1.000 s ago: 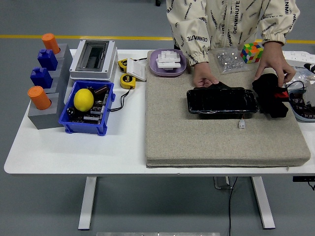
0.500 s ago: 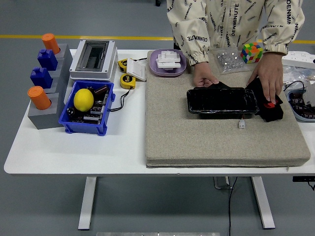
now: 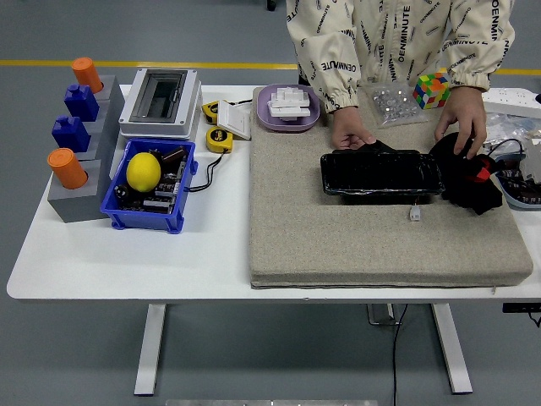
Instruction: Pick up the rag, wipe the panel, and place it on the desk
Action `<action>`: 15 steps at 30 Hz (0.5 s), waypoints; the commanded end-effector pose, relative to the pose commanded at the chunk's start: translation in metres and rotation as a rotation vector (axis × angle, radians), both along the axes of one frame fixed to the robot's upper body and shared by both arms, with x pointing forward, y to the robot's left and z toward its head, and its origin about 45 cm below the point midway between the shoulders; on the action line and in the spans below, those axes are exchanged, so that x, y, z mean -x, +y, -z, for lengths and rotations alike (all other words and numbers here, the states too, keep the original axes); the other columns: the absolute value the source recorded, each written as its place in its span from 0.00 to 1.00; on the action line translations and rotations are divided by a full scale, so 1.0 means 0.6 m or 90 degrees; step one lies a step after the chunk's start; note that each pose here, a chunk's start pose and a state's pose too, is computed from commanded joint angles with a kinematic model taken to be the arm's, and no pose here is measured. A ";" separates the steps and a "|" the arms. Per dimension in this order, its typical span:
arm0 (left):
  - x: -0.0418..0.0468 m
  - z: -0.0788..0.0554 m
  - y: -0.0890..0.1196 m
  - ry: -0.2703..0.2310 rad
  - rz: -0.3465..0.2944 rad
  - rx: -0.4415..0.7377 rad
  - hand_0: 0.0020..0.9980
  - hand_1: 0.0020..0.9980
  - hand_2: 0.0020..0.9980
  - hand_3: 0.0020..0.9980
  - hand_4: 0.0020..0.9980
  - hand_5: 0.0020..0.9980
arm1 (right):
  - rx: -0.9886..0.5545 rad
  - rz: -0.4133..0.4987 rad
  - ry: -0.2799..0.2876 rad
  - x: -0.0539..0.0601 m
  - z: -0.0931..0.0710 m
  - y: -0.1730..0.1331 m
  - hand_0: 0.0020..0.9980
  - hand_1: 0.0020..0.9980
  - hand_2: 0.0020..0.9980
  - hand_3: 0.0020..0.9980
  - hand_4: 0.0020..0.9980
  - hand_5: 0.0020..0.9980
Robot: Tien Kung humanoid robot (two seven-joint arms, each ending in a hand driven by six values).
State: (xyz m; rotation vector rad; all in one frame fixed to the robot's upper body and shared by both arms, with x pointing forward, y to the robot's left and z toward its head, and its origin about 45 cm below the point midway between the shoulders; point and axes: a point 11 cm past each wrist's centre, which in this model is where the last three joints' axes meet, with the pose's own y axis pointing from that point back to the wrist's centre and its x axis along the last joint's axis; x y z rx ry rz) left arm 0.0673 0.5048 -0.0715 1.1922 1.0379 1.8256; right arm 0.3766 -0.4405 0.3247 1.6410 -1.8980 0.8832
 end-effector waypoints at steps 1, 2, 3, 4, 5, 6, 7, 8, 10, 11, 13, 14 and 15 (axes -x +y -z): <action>0.000 0.000 0.000 0.000 0.000 0.000 0.61 0.64 0.66 0.56 0.63 0.44 | -0.031 -0.006 0.022 0.000 0.005 -0.002 0.65 0.65 0.71 0.57 1.00 0.40; 0.001 0.000 0.000 0.000 0.000 0.000 0.61 0.64 0.66 0.56 0.63 0.44 | -0.063 -0.011 0.044 -0.001 0.011 -0.005 0.65 0.65 0.71 0.57 1.00 0.40; 0.001 0.000 0.000 0.001 -0.001 0.000 0.61 0.64 0.66 0.56 0.63 0.44 | -0.091 -0.015 0.066 -0.001 0.017 -0.008 0.65 0.65 0.71 0.57 1.00 0.40; 0.001 0.000 0.000 0.001 -0.001 0.000 0.61 0.64 0.66 0.56 0.63 0.44 | -0.117 -0.021 0.084 -0.001 0.023 -0.008 0.65 0.65 0.71 0.57 1.00 0.40; 0.001 0.000 0.000 0.001 -0.001 0.000 0.61 0.64 0.66 0.56 0.63 0.44 | -0.147 -0.028 0.101 0.000 0.027 -0.009 0.65 0.65 0.71 0.57 1.00 0.40; 0.001 0.000 0.000 0.001 -0.001 0.000 0.60 0.64 0.66 0.56 0.63 0.45 | -0.177 -0.032 0.118 0.001 0.033 -0.010 0.64 0.64 0.71 0.57 1.00 0.42; 0.002 0.000 0.000 0.001 -0.001 0.000 0.60 0.64 0.66 0.56 0.63 0.45 | -0.203 -0.036 0.130 0.001 0.036 -0.011 0.64 0.64 0.71 0.57 1.00 0.42; 0.002 0.000 0.000 0.001 -0.001 0.000 0.60 0.64 0.66 0.56 0.63 0.45 | -0.228 -0.040 0.135 0.002 0.038 -0.011 0.64 0.64 0.71 0.57 1.00 0.42; 0.002 0.001 0.000 0.001 -0.001 0.000 0.60 0.64 0.66 0.56 0.63 0.45 | -0.287 -0.045 0.142 0.002 0.041 -0.013 0.64 0.64 0.71 0.57 1.00 0.42; 0.002 0.001 0.000 0.001 -0.001 0.000 0.60 0.64 0.66 0.56 0.63 0.45 | -0.313 -0.047 0.142 0.003 0.042 -0.014 0.64 0.64 0.71 0.57 1.00 0.42; 0.002 0.001 -0.001 0.002 0.000 0.000 0.60 0.64 0.66 0.56 0.63 0.44 | -0.368 -0.051 0.140 0.003 0.043 -0.015 0.64 0.64 0.71 0.58 1.00 0.47; 0.002 0.001 -0.001 0.002 0.000 0.001 0.60 0.64 0.66 0.56 0.63 0.44 | -0.393 -0.053 0.138 0.004 0.043 -0.016 0.64 0.64 0.71 0.58 1.00 0.47; 0.002 0.001 -0.001 0.002 0.001 0.001 0.60 0.64 0.66 0.56 0.63 0.44 | -0.420 -0.056 0.135 0.004 0.043 -0.016 0.64 0.64 0.71 0.58 1.00 0.47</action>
